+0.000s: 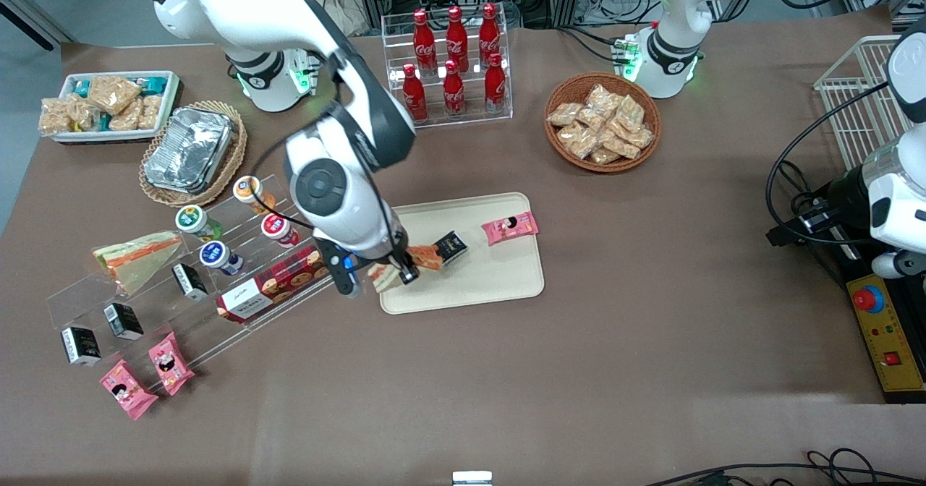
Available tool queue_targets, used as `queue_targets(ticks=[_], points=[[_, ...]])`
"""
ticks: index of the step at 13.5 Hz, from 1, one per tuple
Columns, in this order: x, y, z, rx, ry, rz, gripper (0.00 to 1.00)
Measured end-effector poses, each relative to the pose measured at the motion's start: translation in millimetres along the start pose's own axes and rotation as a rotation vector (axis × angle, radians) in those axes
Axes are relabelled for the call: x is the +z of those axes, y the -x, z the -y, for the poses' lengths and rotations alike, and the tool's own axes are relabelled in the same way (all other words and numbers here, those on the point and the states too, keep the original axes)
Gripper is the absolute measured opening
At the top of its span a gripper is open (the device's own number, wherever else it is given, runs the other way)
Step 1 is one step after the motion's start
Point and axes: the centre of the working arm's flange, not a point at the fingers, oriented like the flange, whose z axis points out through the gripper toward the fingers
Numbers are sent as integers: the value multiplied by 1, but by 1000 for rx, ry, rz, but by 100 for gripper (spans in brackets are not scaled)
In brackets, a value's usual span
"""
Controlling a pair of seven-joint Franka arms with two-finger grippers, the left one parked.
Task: Place sandwich on tray
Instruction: 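Lower the sandwich onto the tray beside the black box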
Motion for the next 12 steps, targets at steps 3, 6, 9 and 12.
queue_targets(ticks=[3,6,9,12], points=[[53,12,4,82,-32,-19,22],[90,30,6,143,-88,-7,22],[111,39,3,151,-92,-4,22],[120,39,2,142,-83,-15,27]])
